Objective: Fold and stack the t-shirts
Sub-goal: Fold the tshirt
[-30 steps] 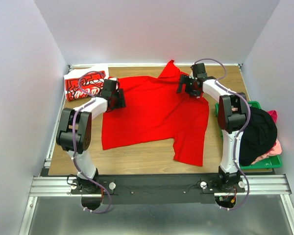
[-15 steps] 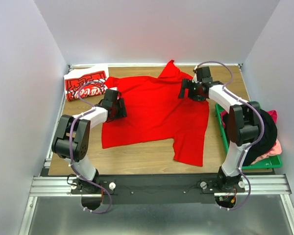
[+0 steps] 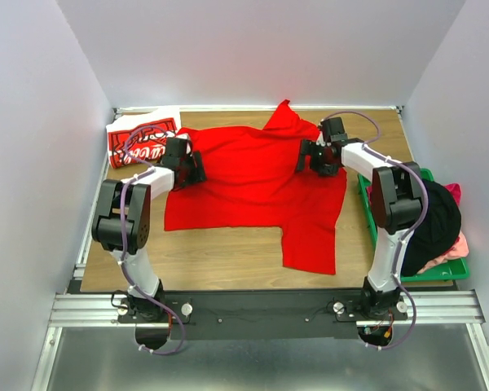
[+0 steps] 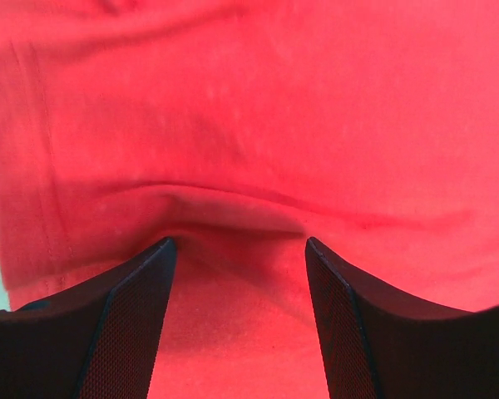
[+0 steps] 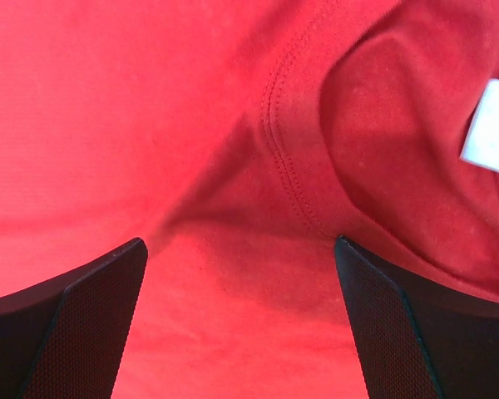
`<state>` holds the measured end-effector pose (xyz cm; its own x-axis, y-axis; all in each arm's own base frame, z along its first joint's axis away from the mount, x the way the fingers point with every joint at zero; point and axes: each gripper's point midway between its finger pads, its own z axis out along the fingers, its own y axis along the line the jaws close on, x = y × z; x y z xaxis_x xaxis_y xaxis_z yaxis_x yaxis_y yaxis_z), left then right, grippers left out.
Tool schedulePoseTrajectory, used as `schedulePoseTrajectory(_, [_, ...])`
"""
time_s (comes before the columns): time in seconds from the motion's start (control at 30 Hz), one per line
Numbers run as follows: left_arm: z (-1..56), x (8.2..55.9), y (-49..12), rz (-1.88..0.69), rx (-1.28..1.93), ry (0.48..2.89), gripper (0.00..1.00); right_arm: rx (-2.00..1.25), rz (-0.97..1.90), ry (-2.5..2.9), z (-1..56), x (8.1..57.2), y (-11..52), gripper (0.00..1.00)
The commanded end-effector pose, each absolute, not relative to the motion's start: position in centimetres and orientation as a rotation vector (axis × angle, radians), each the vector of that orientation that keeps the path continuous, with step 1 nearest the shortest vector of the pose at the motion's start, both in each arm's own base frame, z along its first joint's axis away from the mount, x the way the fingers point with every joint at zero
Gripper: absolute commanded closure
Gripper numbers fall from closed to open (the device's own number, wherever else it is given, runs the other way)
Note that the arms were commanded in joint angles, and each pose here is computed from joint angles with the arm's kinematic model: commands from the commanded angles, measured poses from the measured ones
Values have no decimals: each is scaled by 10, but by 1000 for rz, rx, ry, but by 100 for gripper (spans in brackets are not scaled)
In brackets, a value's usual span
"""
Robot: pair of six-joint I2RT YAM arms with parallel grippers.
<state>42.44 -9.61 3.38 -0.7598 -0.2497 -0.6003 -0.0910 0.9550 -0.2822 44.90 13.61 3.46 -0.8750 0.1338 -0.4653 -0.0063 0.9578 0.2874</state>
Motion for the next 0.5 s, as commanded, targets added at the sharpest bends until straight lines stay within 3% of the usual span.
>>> schedulePoseTrajectory(0.0, [10, 425, -87, -302, -228, 2508, 28, 123, 377, 2658, 13, 453, 139, 0])
schedulePoseTrajectory(0.23, [16, 458, -73, -271, -244, 2481, 28, 170, 307, 2640, 6, 473, 134, 0])
schedulePoseTrajectory(0.47, [64, 476, -68, -210, -223, 2370, 28, 85, 428, 2561, 41, 492, 152, 0])
